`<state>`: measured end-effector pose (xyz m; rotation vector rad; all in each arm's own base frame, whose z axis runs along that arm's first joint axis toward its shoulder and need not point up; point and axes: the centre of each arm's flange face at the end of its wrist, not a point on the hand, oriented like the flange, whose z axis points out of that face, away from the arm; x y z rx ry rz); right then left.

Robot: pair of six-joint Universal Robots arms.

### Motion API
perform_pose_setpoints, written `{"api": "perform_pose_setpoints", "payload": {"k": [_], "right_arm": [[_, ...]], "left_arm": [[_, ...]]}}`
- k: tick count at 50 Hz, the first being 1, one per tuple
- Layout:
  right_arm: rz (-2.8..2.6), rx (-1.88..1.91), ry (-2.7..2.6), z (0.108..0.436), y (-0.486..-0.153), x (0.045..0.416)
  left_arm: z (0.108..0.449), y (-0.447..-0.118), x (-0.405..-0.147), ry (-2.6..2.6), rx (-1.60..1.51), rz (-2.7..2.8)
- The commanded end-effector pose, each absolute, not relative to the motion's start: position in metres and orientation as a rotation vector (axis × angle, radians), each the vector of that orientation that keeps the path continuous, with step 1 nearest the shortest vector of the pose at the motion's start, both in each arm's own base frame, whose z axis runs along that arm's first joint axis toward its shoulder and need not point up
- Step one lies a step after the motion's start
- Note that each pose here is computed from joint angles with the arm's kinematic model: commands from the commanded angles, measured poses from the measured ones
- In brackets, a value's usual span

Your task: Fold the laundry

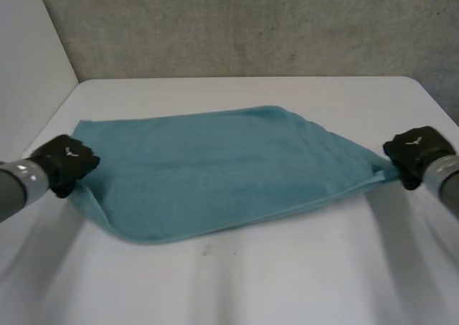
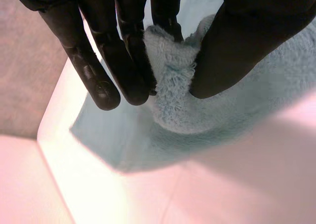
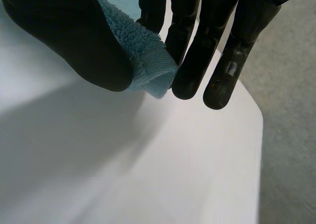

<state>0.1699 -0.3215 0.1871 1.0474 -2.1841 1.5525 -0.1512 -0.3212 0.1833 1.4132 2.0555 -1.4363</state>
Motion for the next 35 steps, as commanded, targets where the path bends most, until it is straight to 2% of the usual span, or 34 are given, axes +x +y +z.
{"api": "perform_pose_setpoints", "payload": {"k": [1,7,13,20,23,27,28,31,32,34,35], "right_arm": [[1.336,1.162,-2.211,0.240,-0.286,0.141],[1.264,1.261,-2.233,0.249,-0.272,0.128],[1.263,1.315,-2.265,0.235,-0.272,0.129],[1.180,1.329,-2.302,0.181,-0.301,0.131],[1.198,1.313,-2.253,0.179,-0.314,0.139],[1.371,1.184,-2.134,0.210,-0.341,0.158],[1.478,1.110,-2.071,0.233,-0.354,0.165],[1.677,0.996,-1.945,0.276,-0.371,0.177],[1.833,0.911,-1.830,0.312,-0.380,0.183],[1.996,0.814,-1.708,0.348,-0.387,0.188],[2.073,0.762,-1.648,0.364,-0.389,0.188]], "left_arm": [[0.216,-0.288,-0.122,2.104,1.200,-1.443],[0.222,-0.271,-0.109,2.274,1.023,-1.447],[0.208,-0.265,-0.113,2.376,0.988,-1.431],[0.169,-0.292,-0.117,2.461,1.037,-1.377],[0.166,-0.311,-0.131,2.414,1.097,-1.416],[0.191,-0.349,-0.140,2.288,1.025,-1.543],[0.202,-0.359,-0.140,2.253,0.988,-1.583],[0.250,-0.393,-0.142,2.093,0.844,-1.778],[0.266,-0.401,-0.144,2.033,0.813,-1.842],[0.300,-0.416,-0.149,1.884,0.746,-1.991],[0.335,-0.425,-0.154,1.719,0.683,-2.146]]}}
